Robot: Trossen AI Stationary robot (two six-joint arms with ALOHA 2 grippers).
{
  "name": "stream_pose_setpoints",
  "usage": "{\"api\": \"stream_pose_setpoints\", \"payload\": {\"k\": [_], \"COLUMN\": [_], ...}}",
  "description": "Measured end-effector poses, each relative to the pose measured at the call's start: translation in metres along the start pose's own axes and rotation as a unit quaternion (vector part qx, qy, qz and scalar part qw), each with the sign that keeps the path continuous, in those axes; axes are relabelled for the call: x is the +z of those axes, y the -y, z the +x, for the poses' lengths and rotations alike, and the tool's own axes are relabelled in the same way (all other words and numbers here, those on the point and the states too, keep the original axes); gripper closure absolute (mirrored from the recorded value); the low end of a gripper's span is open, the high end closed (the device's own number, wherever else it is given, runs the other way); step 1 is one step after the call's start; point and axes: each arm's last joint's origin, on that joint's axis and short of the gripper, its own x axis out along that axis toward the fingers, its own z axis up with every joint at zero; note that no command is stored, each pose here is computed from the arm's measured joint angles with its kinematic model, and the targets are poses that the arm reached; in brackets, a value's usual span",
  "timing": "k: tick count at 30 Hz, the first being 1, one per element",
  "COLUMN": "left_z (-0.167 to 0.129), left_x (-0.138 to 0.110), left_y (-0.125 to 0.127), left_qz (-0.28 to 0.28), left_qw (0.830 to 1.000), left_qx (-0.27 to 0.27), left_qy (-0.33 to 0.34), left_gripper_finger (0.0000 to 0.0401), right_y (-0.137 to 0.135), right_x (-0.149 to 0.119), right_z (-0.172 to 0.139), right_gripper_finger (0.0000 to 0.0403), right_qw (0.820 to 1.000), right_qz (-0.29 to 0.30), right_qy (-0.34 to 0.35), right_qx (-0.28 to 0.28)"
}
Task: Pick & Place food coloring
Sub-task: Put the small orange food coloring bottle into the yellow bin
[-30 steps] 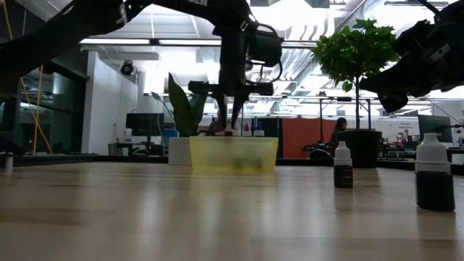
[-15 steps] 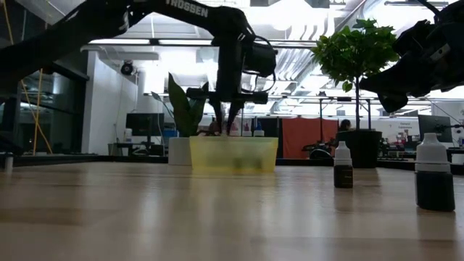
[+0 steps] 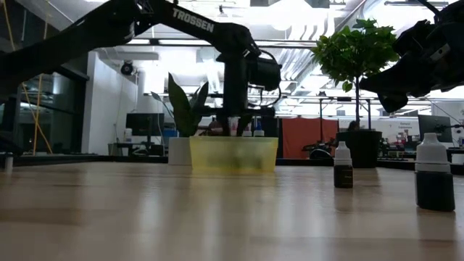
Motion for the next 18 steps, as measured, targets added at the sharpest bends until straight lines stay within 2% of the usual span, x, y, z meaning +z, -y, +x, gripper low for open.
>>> {"api": "stream_pose_setpoints", "payload": {"k": [8,18], "left_z": [0.011,0.016], "left_x": [0.006,0.006], "left_y": [0.007,0.009], "left_qz": [-0.002,0.011], "left_qw": [1.0,0.999], "left_qx": [-0.026,-0.032], "left_qy": [0.001,-0.001], "left_gripper_finger": [0.0361,0.0361], "right_y": [0.0,0.0], "right_x": [0.0,0.0], "right_z": [0.0,0.0], "right_gripper_finger": [0.0402,0.0402], "right_qw": [1.0,1.0], "right_qz": [0.0,0.0], "right_qy": [0.0,0.0], "right_qx": [0.0,0.0]}}
